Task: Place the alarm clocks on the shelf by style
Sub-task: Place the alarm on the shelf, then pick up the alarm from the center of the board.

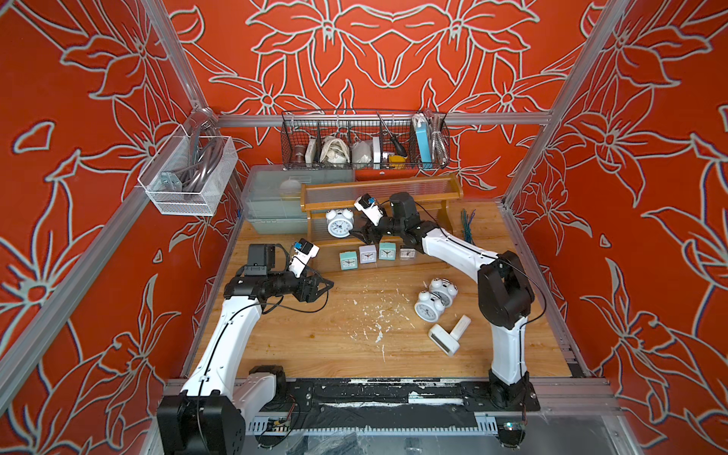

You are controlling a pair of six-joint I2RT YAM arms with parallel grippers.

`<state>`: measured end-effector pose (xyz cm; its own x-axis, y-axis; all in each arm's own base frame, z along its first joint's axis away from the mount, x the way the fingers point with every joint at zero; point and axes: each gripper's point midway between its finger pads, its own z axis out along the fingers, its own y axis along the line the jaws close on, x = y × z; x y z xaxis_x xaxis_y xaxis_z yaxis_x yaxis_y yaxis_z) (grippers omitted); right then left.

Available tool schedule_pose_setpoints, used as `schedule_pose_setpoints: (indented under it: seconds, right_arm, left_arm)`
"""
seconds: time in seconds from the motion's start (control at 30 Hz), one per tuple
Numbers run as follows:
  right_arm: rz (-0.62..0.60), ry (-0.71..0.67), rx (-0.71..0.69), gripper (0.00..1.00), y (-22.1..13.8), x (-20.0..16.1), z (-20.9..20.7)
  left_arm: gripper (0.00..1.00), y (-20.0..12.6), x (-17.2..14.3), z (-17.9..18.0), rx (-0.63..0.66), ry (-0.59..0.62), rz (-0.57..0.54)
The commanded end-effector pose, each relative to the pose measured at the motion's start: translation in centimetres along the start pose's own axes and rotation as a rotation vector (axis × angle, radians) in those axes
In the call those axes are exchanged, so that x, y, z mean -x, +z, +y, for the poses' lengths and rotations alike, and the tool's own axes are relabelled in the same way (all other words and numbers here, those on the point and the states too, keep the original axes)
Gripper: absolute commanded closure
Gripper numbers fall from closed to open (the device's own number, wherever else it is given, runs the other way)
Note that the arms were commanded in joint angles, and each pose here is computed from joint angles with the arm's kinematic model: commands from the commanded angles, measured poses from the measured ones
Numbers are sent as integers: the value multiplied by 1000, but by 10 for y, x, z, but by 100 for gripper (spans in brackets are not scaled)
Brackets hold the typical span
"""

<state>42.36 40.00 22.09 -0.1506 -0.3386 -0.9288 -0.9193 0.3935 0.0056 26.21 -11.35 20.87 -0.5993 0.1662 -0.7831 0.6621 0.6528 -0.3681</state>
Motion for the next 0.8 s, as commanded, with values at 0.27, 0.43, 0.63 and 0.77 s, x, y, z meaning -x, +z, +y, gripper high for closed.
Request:
schedule_pose_setpoints:
  seconds: [0.27,0.43,0.63,0.77]
  right_arm:
    - [145,244,-44,24,-60,-23,32]
    - [293,343,-111,26,-95,-58,45]
    - [440,407,-202,25,-145,-88,60]
    - [544,434,-279,24,-180,-104,67]
  left_arm:
    - [25,10,-4,-22,-109,54,30]
    - [25,15,-11,-27,-134,60,56]
    - [25,19,-15,-32,-161,67,79]
    - [25,21,-17,-33,-168,68,89]
